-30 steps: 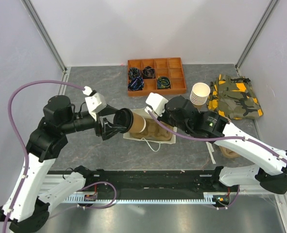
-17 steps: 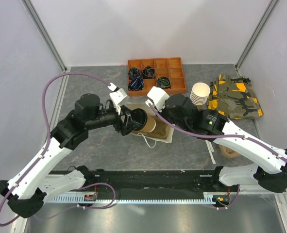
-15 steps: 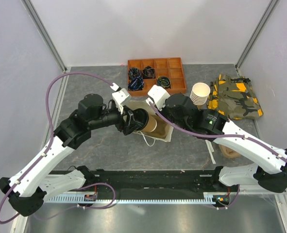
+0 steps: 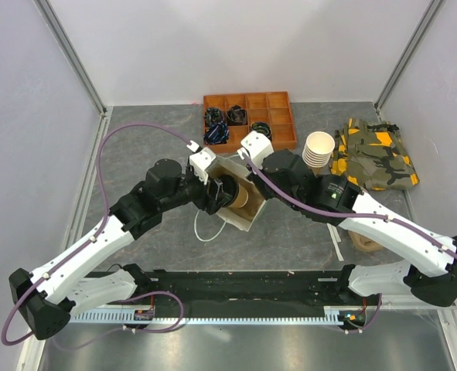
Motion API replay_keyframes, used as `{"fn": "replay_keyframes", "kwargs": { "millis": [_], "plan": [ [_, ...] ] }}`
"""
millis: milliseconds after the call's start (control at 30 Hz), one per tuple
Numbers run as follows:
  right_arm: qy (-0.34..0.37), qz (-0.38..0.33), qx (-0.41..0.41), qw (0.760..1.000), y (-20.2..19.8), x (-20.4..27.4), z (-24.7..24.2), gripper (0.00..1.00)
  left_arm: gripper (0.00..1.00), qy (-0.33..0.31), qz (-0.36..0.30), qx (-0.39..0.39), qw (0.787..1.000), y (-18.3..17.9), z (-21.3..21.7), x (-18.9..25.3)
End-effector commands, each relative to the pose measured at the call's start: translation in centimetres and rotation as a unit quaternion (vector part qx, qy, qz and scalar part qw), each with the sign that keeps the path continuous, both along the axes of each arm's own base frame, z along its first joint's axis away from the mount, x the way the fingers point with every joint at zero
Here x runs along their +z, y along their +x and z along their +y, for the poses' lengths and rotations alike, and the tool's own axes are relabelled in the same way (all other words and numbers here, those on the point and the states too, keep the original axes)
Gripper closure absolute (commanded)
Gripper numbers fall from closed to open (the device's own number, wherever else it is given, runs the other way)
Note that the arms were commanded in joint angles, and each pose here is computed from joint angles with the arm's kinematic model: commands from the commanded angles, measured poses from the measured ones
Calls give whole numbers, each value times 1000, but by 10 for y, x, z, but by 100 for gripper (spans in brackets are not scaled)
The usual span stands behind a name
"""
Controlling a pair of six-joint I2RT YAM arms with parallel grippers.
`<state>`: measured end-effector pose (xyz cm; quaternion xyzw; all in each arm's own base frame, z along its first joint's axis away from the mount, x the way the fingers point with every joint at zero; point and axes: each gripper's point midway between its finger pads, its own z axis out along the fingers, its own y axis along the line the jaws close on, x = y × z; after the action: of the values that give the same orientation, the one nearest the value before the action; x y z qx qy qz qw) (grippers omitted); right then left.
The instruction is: Pack the takeout coffee
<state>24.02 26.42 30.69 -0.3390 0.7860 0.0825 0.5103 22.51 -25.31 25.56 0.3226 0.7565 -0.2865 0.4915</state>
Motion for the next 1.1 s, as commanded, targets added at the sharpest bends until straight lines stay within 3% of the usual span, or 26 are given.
{"fn": "replay_keyframes", "kwargs": {
  "millis": [0, 300, 767, 1067],
  "plan": [
    [60, 24, 8, 998, -13, 0, 7, 100, 58, -37, -26, 8, 999, 8, -10, 11],
    [70, 37, 28, 996, -23, -6, 13, 100, 59, -15, -41, -13, 999, 4, -17, -21],
    [68, 4, 63, 996, -41, -2, 11, 100, 57, 17, -127, 7, 992, -1, 12, -7],
    [77, 14, 48, 996, -35, -6, 20, 100, 58, -2, -101, -34, 994, -10, -7, -15]
  ]
}}
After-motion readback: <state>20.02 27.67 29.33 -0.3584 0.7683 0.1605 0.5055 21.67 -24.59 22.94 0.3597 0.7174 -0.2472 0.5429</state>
